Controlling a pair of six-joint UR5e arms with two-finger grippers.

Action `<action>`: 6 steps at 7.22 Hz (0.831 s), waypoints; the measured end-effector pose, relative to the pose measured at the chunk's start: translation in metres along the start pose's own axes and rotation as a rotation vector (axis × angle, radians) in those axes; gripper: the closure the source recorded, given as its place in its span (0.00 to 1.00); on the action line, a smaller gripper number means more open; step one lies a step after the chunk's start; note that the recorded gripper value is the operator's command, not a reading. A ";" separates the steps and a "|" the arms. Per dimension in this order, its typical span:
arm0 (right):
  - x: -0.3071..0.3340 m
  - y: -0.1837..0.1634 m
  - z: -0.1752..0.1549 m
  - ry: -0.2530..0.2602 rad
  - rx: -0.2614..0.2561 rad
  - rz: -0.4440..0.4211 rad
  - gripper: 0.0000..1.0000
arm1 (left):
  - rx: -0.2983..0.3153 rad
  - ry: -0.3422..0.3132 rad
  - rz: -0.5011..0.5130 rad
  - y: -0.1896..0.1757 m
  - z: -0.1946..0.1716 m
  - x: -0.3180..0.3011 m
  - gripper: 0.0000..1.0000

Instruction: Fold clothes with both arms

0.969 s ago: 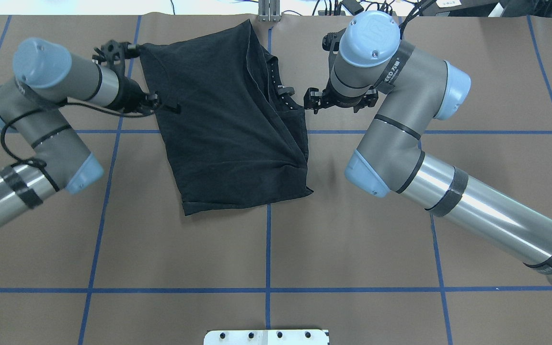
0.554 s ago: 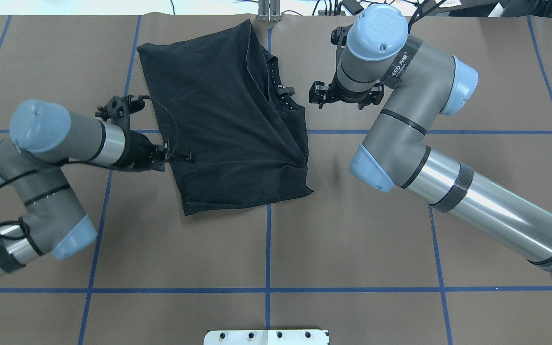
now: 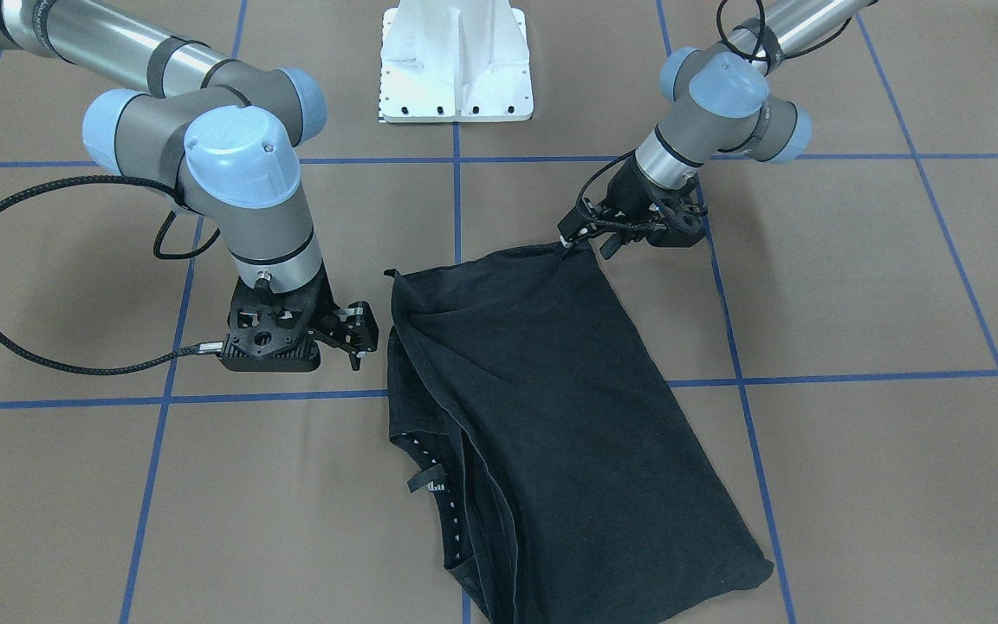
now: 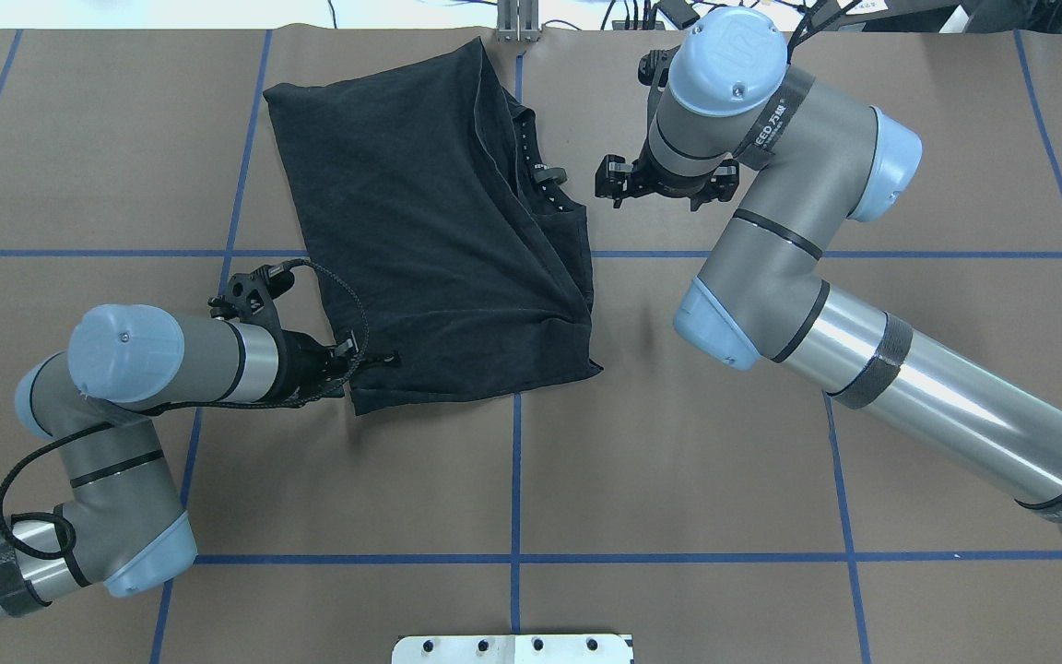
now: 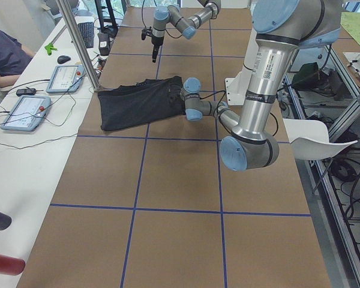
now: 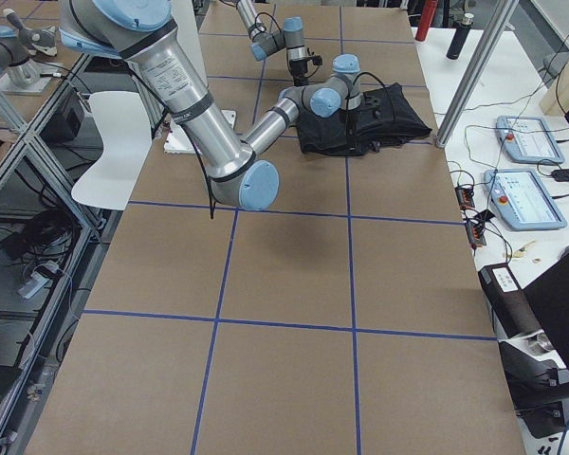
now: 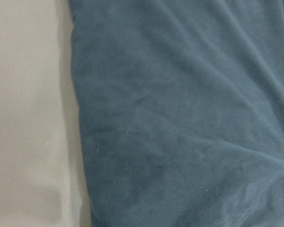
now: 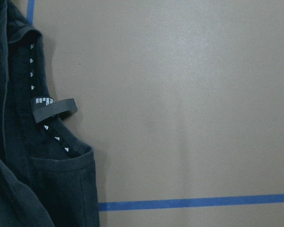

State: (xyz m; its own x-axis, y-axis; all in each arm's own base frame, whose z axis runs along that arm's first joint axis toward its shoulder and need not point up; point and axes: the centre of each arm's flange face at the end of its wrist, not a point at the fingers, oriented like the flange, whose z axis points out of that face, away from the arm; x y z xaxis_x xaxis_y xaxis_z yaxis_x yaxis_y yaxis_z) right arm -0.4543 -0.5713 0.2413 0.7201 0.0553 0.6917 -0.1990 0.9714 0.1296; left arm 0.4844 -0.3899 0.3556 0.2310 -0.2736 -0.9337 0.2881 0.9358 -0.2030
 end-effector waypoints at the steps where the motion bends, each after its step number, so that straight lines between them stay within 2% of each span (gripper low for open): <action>1: 0.000 0.000 0.000 0.000 0.000 0.000 0.01 | -0.001 -0.005 -0.012 0.005 0.004 -0.002 0.00; 2: 0.000 0.000 0.000 0.000 0.001 0.000 0.01 | -0.007 -0.011 -0.021 0.009 0.007 -0.004 0.05; 4: 0.000 0.000 0.000 0.000 0.003 0.001 0.01 | -0.015 -0.013 -0.037 0.016 0.011 -0.004 0.37; 6: 0.000 0.001 -0.001 0.000 0.003 0.000 0.01 | -0.016 -0.014 -0.040 0.017 0.011 -0.005 0.40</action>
State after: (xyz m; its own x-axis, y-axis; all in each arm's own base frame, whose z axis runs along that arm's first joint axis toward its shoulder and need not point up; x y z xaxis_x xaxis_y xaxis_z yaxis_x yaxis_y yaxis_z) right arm -0.4541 -0.5704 0.2409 0.7198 0.0553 0.6919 -0.2010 0.9707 0.1315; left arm 0.4978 -0.3753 0.3604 0.2326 -0.3138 -0.9205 0.2826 0.9275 -0.2448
